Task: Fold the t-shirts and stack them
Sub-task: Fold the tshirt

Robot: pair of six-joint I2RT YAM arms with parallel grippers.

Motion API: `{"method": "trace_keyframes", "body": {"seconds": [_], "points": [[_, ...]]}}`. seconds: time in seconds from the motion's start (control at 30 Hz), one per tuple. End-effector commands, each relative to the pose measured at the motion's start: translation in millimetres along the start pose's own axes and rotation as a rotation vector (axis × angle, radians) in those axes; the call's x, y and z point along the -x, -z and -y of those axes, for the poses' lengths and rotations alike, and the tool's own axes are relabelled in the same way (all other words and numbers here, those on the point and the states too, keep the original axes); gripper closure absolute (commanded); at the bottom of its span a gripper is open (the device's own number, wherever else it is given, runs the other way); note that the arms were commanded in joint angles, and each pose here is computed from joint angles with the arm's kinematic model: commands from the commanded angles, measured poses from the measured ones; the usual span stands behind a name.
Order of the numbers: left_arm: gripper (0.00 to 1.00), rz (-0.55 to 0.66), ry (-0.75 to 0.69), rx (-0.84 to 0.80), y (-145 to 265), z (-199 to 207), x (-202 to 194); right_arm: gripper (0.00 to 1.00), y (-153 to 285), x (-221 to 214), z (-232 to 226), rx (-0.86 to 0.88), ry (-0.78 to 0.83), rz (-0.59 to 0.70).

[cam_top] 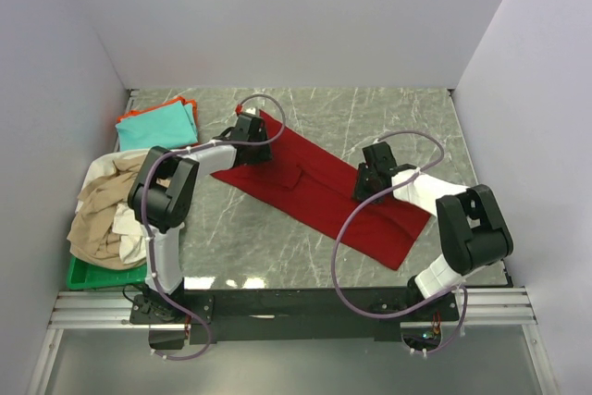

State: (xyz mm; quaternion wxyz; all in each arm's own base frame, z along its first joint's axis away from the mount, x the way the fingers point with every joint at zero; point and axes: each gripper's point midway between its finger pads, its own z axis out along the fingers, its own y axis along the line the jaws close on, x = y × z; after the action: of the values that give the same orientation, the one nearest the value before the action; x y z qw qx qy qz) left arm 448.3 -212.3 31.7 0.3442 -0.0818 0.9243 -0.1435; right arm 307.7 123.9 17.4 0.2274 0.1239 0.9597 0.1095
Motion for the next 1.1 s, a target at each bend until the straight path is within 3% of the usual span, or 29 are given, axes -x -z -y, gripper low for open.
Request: {"method": "trace_keyframes", "body": {"seconds": [0.0, 0.33, 0.47, 0.73, 1.07], "points": [[0.5, -0.046, -0.052, 0.046, -6, -13, -4, 0.64, 8, -26, 3, -0.025, 0.018, -0.081], [0.49, 0.062, -0.031, 0.012, 39, 10, 48, 0.64, 32, 6, 15, -0.143, 0.046, 0.019], [0.49, 0.021, 0.016, -0.046, 43, 14, 26, 0.64, 31, 7, 28, -0.217, 0.044, 0.028], [0.49, -0.077, 0.086, -0.084, 18, 14, -8, 0.64, 19, -20, 29, -0.185, 0.042, -0.045], [0.5, -0.128, 0.12, -0.068, -19, -2, -10, 0.64, 4, -69, 0, -0.157, 0.123, -0.164]]}}
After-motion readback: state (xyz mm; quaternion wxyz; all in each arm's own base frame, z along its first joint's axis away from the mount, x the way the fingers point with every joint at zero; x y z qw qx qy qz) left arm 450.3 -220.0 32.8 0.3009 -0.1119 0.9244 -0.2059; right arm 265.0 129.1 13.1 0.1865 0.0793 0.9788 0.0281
